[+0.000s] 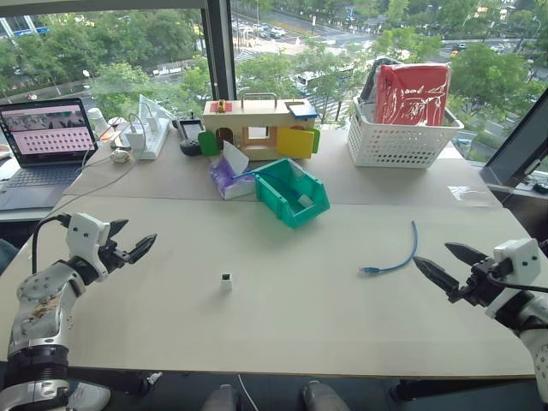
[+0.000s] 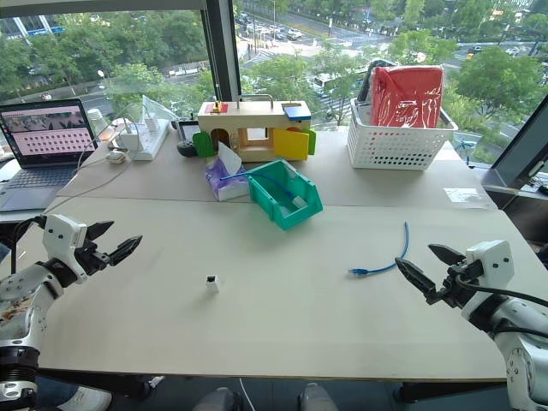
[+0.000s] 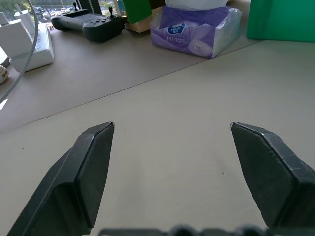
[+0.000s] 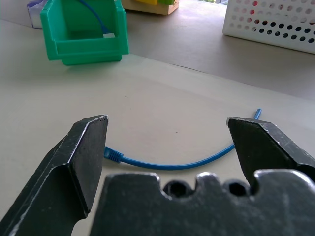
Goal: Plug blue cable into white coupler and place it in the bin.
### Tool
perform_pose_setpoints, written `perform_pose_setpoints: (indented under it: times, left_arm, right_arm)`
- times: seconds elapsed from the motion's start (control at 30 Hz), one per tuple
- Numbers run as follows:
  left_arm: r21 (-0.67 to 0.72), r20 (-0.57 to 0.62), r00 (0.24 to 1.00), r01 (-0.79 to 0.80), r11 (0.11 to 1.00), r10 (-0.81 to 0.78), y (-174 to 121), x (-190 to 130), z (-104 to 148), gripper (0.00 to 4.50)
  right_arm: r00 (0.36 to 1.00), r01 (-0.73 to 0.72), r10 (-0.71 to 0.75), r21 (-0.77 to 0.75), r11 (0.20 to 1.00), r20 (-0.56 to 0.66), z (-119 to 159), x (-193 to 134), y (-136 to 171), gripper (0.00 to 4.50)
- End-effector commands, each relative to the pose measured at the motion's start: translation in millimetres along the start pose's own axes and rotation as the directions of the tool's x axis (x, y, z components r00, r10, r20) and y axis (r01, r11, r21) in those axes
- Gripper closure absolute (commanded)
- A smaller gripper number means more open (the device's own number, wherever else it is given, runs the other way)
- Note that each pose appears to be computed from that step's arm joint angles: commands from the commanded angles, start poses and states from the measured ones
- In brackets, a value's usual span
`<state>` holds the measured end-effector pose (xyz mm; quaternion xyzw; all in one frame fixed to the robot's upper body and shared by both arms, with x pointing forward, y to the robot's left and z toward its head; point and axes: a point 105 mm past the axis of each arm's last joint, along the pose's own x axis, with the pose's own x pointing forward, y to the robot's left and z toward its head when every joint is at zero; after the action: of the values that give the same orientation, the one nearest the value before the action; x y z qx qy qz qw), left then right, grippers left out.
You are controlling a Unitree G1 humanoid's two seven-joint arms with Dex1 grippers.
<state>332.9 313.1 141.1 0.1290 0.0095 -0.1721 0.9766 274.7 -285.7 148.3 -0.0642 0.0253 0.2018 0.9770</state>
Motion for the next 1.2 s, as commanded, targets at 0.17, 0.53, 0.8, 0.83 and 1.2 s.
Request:
perform_pose_setpoints:
  times: [0.17, 0.53, 0.8, 0.83, 1.2]
  left_arm:
    - [-0.024, 0.173, 0.936, 0.316, 0.949, -0.307, -25, 1, 68, 0.44]
    - [0.034, 0.04, 0.766, 0.64, 0.767, -0.641, -72, -25, 98, 0.44]
    - [0.046, -0.015, 0.773, 0.634, 0.772, -0.634, -70, -32, 91, 0.44]
    - [0.043, -0.008, 0.773, 0.634, 0.772, -0.634, -70, -32, 92, 0.44]
    - [0.082, 0.053, 0.743, 0.662, 0.745, -0.667, -87, -19, 101, 0.44]
  right_arm:
    - [0.981, -0.194, 0.187, -0.143, 0.971, -0.057, 28, 20, 5, 0.04]
    - [0.821, -0.547, 0.467, -0.217, 0.809, -0.329, -1, 71, 16, 0.04]
    - [0.742, -0.635, 0.515, -0.203, 0.745, -0.429, -32, 80, 22, 0.04]
    - [0.729, -0.647, 0.522, -0.198, 0.736, -0.443, -36, 79, 23, 0.04]
    - [0.699, -0.661, 0.549, -0.122, 0.74, -0.458, -48, 87, 26, 2.46]
